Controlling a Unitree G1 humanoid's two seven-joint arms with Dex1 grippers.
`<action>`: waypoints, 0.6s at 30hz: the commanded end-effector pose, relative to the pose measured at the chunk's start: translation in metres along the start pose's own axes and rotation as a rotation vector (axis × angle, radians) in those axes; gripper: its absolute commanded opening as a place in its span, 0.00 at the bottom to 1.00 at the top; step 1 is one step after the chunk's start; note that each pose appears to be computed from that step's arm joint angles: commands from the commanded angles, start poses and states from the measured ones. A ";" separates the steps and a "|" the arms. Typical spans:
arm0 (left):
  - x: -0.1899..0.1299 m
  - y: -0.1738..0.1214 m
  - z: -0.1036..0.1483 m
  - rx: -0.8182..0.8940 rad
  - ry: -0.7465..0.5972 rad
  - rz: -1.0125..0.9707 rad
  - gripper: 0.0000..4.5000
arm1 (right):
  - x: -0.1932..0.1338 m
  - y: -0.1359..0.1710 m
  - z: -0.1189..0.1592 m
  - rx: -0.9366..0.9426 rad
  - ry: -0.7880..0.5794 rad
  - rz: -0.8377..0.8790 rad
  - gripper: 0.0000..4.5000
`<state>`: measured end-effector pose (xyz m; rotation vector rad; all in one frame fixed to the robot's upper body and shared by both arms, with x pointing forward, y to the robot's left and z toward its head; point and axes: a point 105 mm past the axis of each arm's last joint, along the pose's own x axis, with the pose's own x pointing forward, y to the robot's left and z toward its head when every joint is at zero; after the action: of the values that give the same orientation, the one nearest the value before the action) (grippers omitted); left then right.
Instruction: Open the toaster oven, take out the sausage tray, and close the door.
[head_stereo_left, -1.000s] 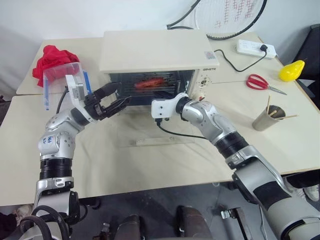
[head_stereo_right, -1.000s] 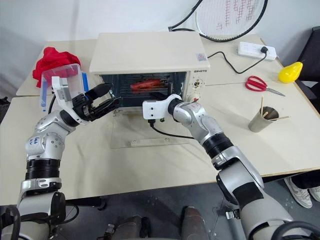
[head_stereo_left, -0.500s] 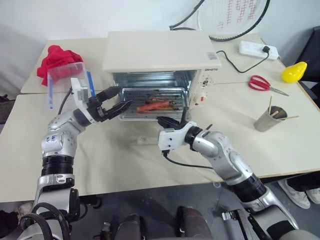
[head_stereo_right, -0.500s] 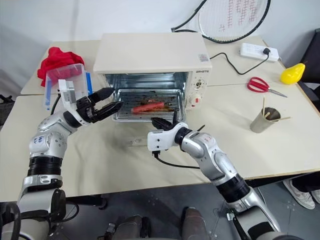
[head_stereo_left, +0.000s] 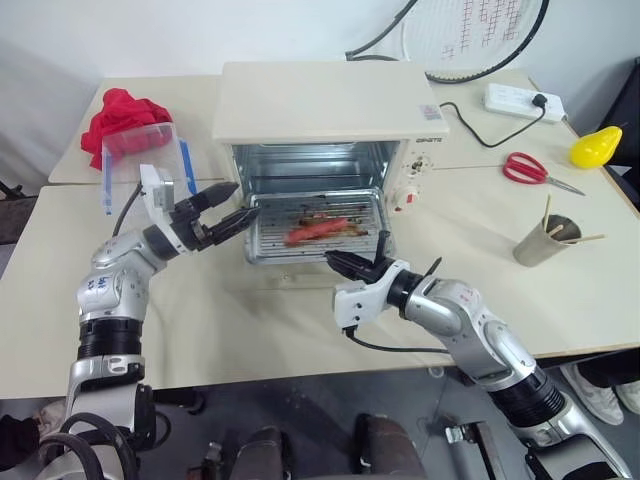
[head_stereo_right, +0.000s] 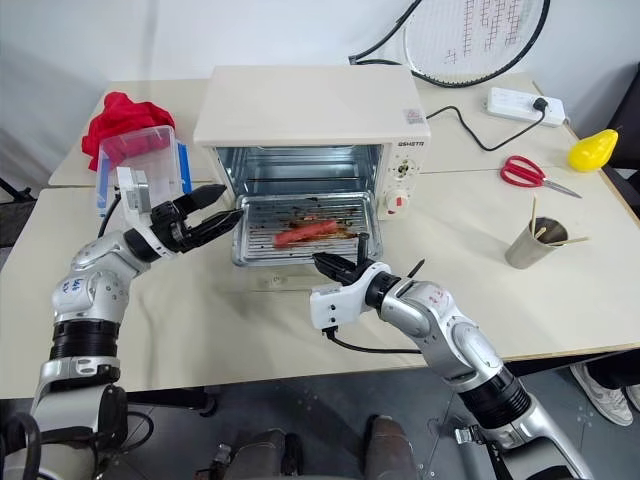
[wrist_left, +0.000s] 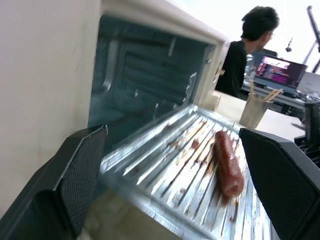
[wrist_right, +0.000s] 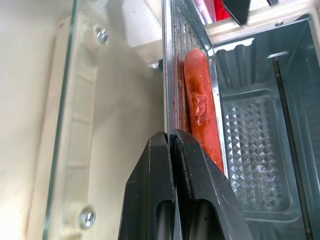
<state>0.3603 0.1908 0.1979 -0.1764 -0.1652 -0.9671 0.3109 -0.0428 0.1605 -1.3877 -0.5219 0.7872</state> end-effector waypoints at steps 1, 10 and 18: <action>-0.012 -0.005 0.013 -0.137 0.006 0.048 1.00 | -0.009 -0.013 0.008 -0.027 -0.026 -0.050 0.00; -0.020 -0.029 -0.008 -0.526 0.236 0.104 1.00 | -0.018 -0.013 0.015 -0.069 -0.075 -0.015 0.00; -0.010 -0.032 -0.003 -0.660 0.218 0.132 1.00 | -0.023 -0.019 0.015 -0.113 -0.119 0.009 0.00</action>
<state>0.3314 0.1798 0.1867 -0.6396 0.3965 -0.8524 0.2913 -0.0488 0.1645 -1.4457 -0.5897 0.8955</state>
